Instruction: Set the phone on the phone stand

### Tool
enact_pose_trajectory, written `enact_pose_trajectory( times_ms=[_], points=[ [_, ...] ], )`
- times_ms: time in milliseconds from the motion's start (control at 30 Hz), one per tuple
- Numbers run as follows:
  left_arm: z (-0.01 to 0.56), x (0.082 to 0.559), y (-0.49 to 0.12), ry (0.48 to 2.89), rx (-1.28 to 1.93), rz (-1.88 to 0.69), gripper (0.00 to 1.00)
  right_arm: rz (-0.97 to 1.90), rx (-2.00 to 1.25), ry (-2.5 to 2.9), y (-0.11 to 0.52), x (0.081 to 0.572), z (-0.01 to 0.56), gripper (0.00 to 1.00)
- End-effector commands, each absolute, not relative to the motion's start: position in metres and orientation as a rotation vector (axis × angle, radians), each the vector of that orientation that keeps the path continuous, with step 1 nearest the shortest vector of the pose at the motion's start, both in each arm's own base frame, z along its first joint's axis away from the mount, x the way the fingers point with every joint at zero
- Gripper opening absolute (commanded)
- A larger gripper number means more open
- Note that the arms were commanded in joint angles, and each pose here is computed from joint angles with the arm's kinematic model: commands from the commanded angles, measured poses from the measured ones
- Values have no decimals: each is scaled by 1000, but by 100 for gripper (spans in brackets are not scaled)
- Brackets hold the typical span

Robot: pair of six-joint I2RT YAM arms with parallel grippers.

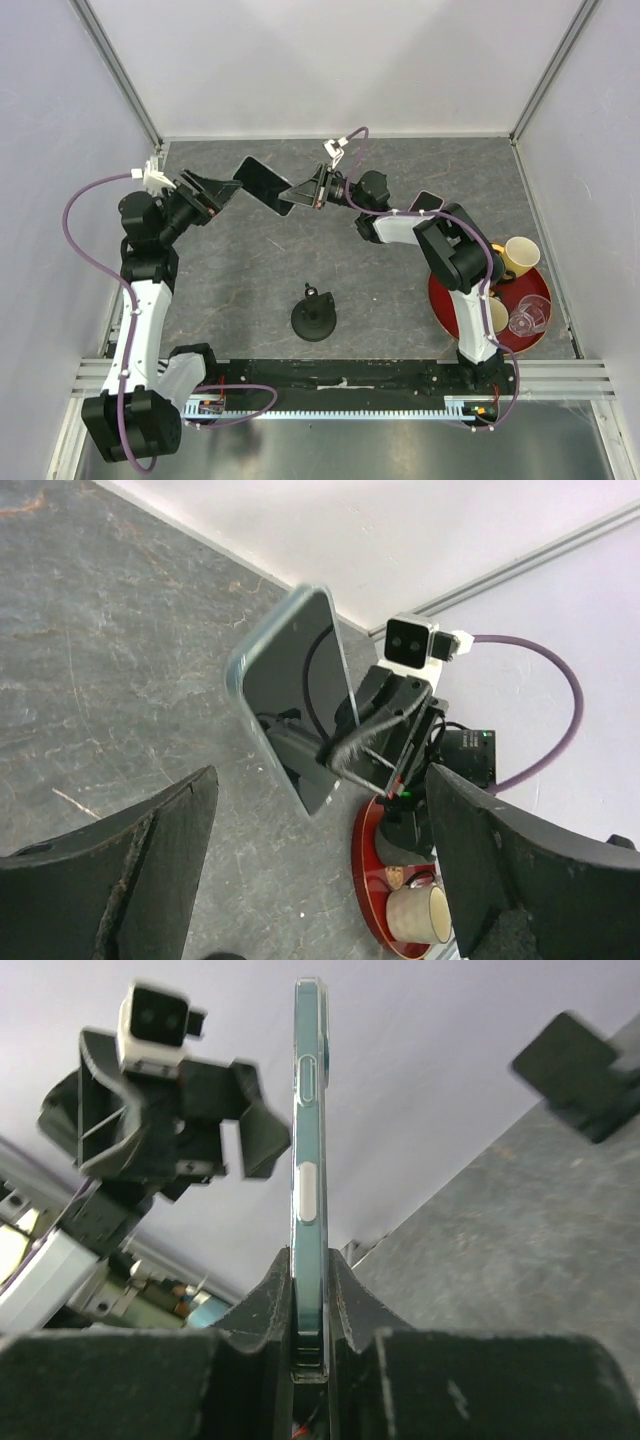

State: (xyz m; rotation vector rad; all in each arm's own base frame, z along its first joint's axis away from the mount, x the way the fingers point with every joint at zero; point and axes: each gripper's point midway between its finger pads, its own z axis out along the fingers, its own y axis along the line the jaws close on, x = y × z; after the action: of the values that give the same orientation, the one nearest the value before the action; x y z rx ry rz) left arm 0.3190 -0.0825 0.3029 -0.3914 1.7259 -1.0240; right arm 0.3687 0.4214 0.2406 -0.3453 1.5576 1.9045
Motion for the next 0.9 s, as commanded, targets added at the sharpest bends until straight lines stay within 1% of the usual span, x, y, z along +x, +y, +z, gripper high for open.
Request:
enact_pose_trajectory(
  times_ms=[0, 33, 67, 100, 167, 200, 333, 433, 600, 667, 767, 867],
  points=[
    [357, 321, -87, 1558, -117, -966, 89, 1969, -677, 1035, 402, 299, 349, 0],
    [364, 318, -88, 1519, -89, -956, 89, 1975, -681, 1027, 401, 297, 351, 0],
    [359, 318, -88, 1511, -91, -965, 89, 1981, -684, 1025, 401, 296, 352, 0],
    [359, 319, -87, 1498, -96, -956, 86, 1986, -688, 1018, 400, 295, 353, 0],
    [356, 323, -84, 1524, -115, -939, 83, 1994, -695, 1003, 399, 292, 355, 0],
    [354, 322, -86, 1542, -105, -950, 79, 1997, -699, 997, 398, 291, 357, 0],
    [345, 322, -91, 1581, -106, -1002, 76, 2003, -710, 974, 396, 287, 359, 0],
    [333, 324, -90, 1630, -133, -994, 79, 2000, -705, 967, 394, 285, 362, 0],
    [329, 325, -72, 1636, -247, -881, 87, 1981, -710, 946, 390, 280, 369, 0],
    [332, 322, -63, 1605, -293, -824, 86, 1971, -705, 962, 391, 282, 367, 0],
    [338, 310, -60, 1552, -306, -810, 86, 1958, -709, 963, 391, 282, 368, 0],
    [329, 312, -66, 1596, -315, -855, 85, 1959, -714, 959, 391, 281, 369, 0]
  ],
)
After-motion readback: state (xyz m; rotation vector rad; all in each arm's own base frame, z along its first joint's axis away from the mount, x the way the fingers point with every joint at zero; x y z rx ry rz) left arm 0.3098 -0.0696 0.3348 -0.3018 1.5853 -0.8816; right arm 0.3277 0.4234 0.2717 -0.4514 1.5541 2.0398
